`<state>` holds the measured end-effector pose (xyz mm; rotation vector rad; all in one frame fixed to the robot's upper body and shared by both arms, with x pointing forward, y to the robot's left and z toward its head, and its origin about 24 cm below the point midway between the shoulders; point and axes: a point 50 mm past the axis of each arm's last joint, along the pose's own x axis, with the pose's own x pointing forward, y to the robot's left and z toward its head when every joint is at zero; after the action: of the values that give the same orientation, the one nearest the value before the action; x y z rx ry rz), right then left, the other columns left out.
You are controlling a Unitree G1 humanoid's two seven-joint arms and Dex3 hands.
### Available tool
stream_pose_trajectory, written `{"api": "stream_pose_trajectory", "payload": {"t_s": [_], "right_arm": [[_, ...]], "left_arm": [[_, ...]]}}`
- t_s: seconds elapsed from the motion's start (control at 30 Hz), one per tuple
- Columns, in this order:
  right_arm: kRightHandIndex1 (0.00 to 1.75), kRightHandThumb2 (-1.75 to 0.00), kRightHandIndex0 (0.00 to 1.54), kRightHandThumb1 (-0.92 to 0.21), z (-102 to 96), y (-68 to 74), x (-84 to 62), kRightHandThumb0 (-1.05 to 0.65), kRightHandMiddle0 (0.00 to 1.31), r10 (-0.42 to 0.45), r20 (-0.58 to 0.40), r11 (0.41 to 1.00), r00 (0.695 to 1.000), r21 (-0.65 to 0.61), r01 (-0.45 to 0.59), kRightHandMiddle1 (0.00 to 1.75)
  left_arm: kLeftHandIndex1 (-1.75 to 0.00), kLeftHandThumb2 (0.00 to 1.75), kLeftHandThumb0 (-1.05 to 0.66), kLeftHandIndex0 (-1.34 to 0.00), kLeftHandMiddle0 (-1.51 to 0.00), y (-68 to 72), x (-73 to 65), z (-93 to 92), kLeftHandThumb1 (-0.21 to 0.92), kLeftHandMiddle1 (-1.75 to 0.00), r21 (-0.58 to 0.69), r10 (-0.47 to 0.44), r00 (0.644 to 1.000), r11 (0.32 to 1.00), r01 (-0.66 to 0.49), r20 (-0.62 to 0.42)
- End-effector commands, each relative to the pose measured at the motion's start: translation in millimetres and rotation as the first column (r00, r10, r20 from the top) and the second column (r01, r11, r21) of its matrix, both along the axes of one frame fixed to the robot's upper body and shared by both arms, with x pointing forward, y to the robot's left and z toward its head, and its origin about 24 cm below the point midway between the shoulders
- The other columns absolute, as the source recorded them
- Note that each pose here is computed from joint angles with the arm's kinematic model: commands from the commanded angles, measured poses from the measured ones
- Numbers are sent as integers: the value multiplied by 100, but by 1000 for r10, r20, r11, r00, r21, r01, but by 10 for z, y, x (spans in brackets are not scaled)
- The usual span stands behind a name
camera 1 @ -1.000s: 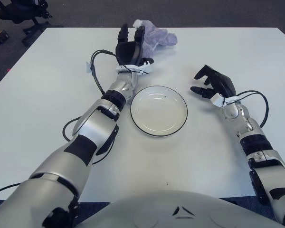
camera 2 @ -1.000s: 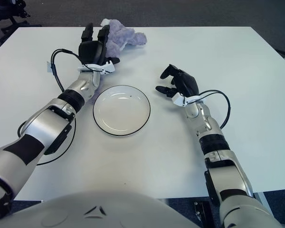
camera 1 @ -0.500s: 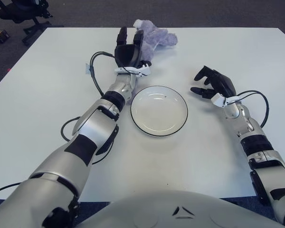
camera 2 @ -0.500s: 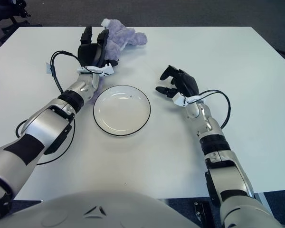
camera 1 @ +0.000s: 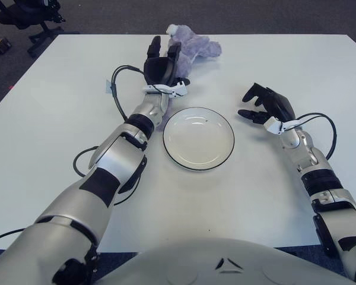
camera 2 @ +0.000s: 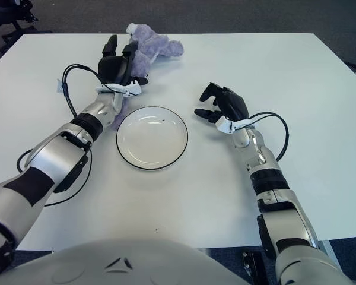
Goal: Put the doll into the plate.
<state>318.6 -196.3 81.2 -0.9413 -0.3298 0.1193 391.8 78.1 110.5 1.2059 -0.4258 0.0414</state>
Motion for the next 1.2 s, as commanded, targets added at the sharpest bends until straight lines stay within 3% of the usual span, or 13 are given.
{"api": "stream_pose_trajectory", "payload": {"t_s": [0.0,0.17,0.53,0.8,1.17], "right_arm": [[142,-28,42,-92,-55,-33,-29,-1,41,-5,-33,1000,999,-22,4,141],[142,-28,42,-92,-48,-27,-28,-1,41,-1,-32,1000,999,-31,0,141],[141,-27,43,-92,-50,-25,-27,-1,42,-1,-34,999,999,-35,-1,141],[141,-27,43,-92,-56,-21,-22,-1,42,2,-33,999,999,-45,-4,140],[140,-27,44,-92,-65,-20,-18,-1,43,5,-33,998,999,-56,-6,140]], "left_arm": [[-15,0,-62,-53,-33,30,35,73,88,-4,-3,0,1000,1000,0,5],[-13,0,-61,-48,-29,48,64,28,88,-1,-20,-53,987,999,51,-150],[-12,0,-58,-47,-27,74,65,12,87,0,-20,-62,982,998,59,-176],[-14,0,-46,-50,-44,86,41,-83,85,-9,-69,-90,966,995,75,-243],[-16,0,-37,-51,-50,106,37,-144,83,-12,-31,-63,959,998,57,-275]]}}
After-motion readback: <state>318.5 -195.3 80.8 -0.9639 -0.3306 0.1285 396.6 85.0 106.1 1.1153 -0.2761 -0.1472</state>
